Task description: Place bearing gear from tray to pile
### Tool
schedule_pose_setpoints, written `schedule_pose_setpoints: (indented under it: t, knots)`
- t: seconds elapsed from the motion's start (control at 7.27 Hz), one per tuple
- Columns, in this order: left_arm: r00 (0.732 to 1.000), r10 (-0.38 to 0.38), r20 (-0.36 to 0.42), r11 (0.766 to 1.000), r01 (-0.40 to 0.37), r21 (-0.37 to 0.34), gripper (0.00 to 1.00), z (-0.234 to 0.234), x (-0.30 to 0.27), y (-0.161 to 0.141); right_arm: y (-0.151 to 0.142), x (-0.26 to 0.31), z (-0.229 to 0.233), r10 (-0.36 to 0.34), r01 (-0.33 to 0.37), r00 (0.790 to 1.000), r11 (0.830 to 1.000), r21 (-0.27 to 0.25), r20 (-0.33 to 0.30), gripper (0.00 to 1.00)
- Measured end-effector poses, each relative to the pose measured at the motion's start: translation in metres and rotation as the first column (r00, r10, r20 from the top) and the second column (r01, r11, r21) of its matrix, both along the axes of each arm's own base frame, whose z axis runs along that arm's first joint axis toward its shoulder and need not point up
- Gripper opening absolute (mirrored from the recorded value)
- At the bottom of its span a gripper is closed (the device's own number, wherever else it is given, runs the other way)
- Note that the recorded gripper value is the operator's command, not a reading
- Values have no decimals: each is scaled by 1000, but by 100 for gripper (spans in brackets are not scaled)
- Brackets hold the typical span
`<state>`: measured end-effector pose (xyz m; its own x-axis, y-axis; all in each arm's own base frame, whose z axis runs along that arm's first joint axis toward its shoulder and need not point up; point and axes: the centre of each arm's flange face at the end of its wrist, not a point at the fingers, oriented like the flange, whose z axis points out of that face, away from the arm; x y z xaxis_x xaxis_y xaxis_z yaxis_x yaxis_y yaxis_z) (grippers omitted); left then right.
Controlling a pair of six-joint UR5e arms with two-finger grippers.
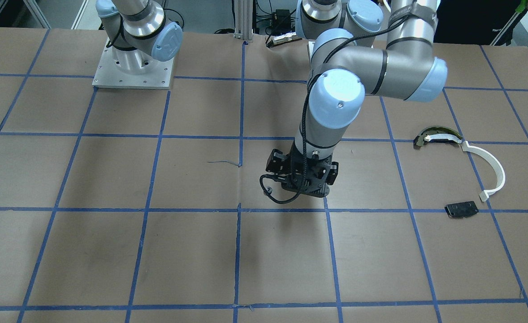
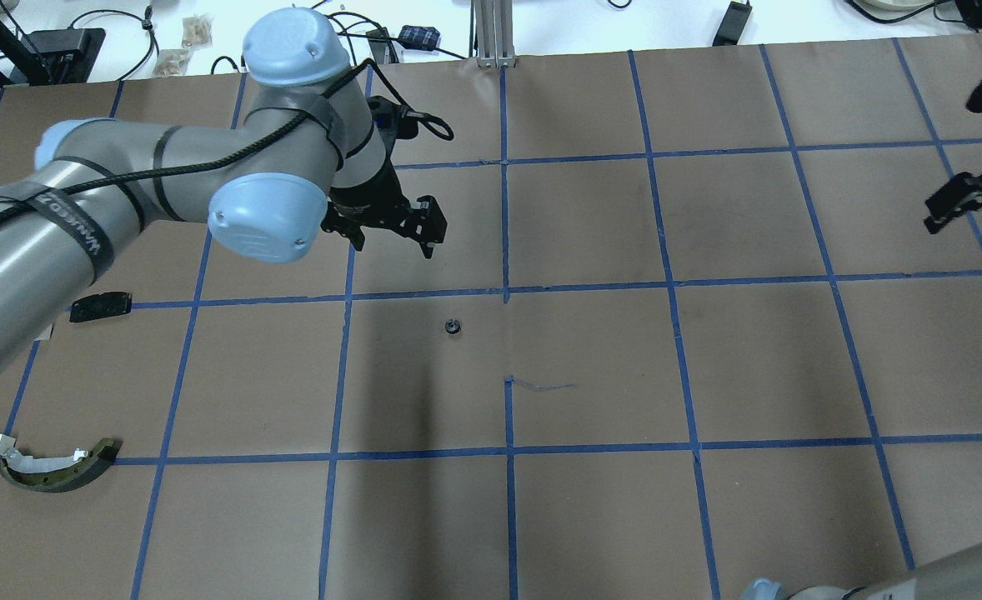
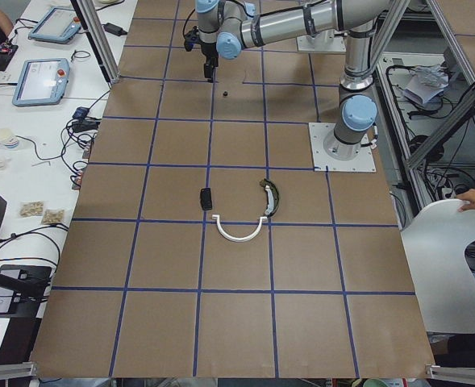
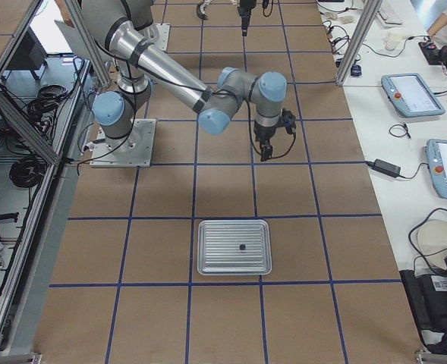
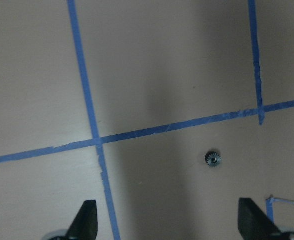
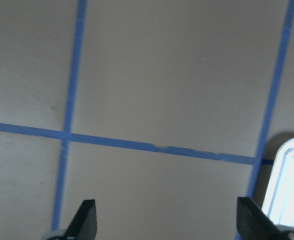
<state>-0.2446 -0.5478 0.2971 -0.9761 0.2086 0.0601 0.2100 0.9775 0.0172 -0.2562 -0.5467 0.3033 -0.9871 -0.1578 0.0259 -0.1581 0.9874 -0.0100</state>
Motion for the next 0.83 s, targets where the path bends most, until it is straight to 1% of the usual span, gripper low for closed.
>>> schedule_pose_setpoints:
  t: [0.28,0.41,0.55,0.69,0.83]
  knots:
    - [998,-61,8,997,61,37,100,-49,-33,1,31,-126,-41,9,-9,1000,1000,14,8,100]
    - [997,-82,13,995,81,58,100,-65,-41,2,40,-163,-67,24,-24,1000,1000,6,-7,100]
    - [995,-96,17,993,95,77,100,-78,-44,4,43,-181,-85,37,-38,999,999,-4,-25,100]
    - [994,-111,19,989,109,97,100,-90,-45,6,43,-189,-96,43,-43,999,999,-5,-30,88]
    - [992,-122,21,986,119,118,96,-100,-45,9,44,-193,-104,44,-44,999,999,4,-30,74]
